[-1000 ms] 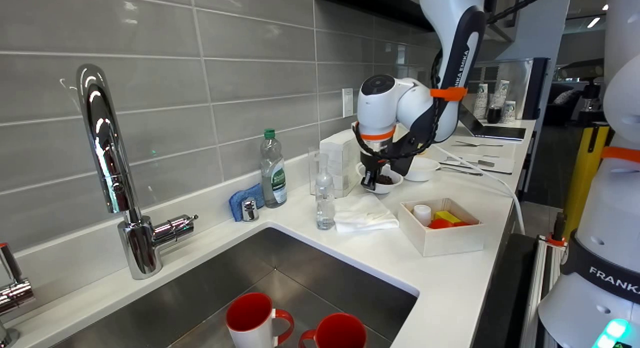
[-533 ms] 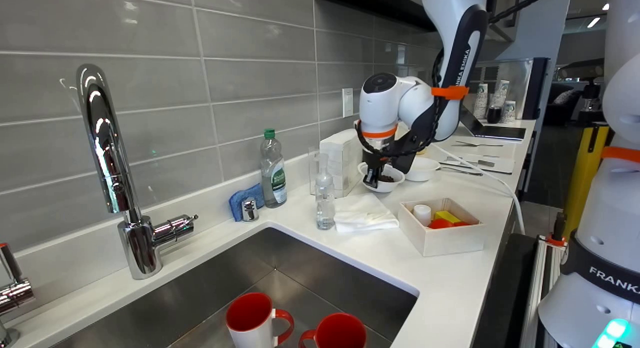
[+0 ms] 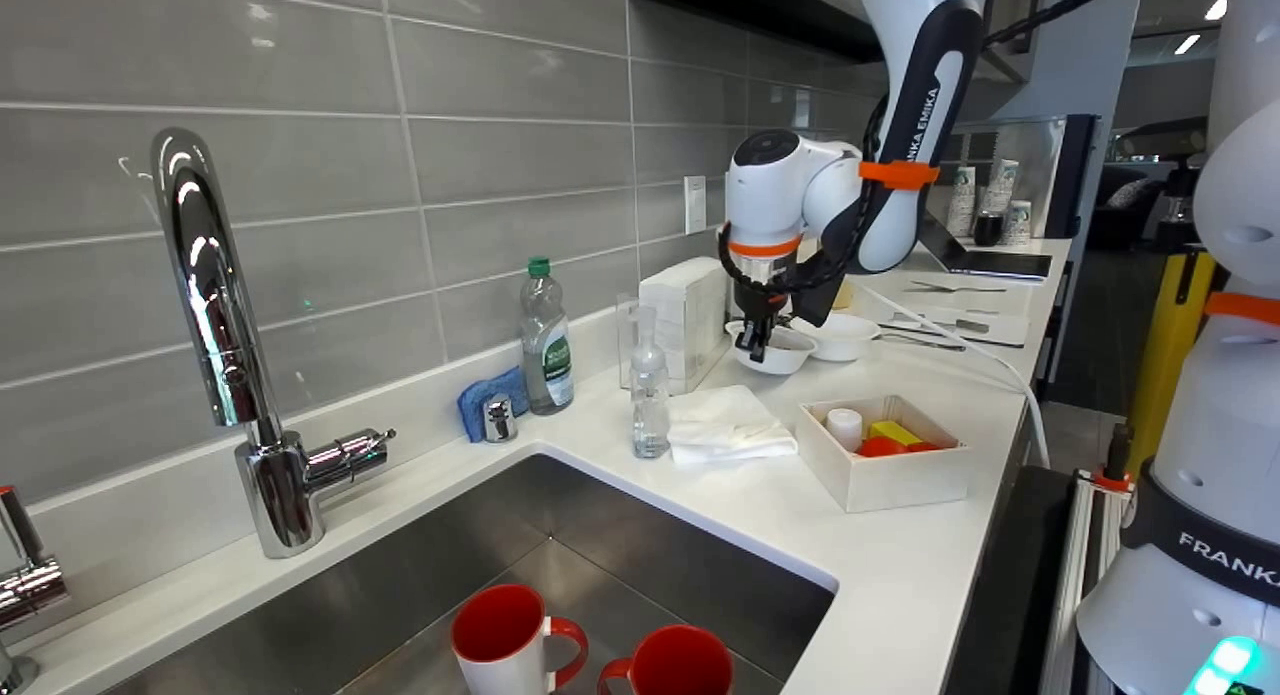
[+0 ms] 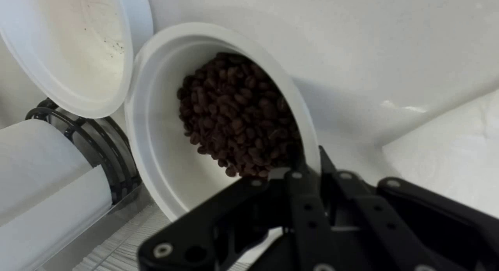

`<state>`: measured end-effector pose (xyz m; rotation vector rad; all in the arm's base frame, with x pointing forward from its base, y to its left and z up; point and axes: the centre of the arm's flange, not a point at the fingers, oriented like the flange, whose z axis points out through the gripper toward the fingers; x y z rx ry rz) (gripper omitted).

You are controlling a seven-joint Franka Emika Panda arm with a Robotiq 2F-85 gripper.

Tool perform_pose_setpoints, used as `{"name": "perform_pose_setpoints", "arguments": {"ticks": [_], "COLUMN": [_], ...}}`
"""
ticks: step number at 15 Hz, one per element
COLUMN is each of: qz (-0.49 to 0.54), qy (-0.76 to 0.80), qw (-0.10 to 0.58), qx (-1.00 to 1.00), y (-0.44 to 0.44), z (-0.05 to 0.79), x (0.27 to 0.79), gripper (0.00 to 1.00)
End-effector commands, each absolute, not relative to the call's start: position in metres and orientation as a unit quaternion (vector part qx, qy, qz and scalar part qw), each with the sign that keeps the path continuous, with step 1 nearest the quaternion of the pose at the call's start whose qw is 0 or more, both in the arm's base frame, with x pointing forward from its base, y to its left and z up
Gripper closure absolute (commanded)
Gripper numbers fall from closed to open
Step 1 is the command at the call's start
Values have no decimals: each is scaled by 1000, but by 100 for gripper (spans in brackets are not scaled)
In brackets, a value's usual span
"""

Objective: Pour the contents out of the bowl on the left and into the bowl on the right.

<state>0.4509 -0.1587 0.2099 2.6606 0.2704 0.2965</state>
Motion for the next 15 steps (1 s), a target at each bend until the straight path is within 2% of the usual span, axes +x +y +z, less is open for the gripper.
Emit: {"name": "perform_pose_setpoints", "arguments": {"ticks": [1,10,15], "qz": [114,145,135], "qy": [100,100,109], "qw": [219,232,230], "qx": [964,957,958], "y": [-164,-157,-142], "z": [235,268,254], "x": [448,457,474], "gripper": [100,100,100]}}
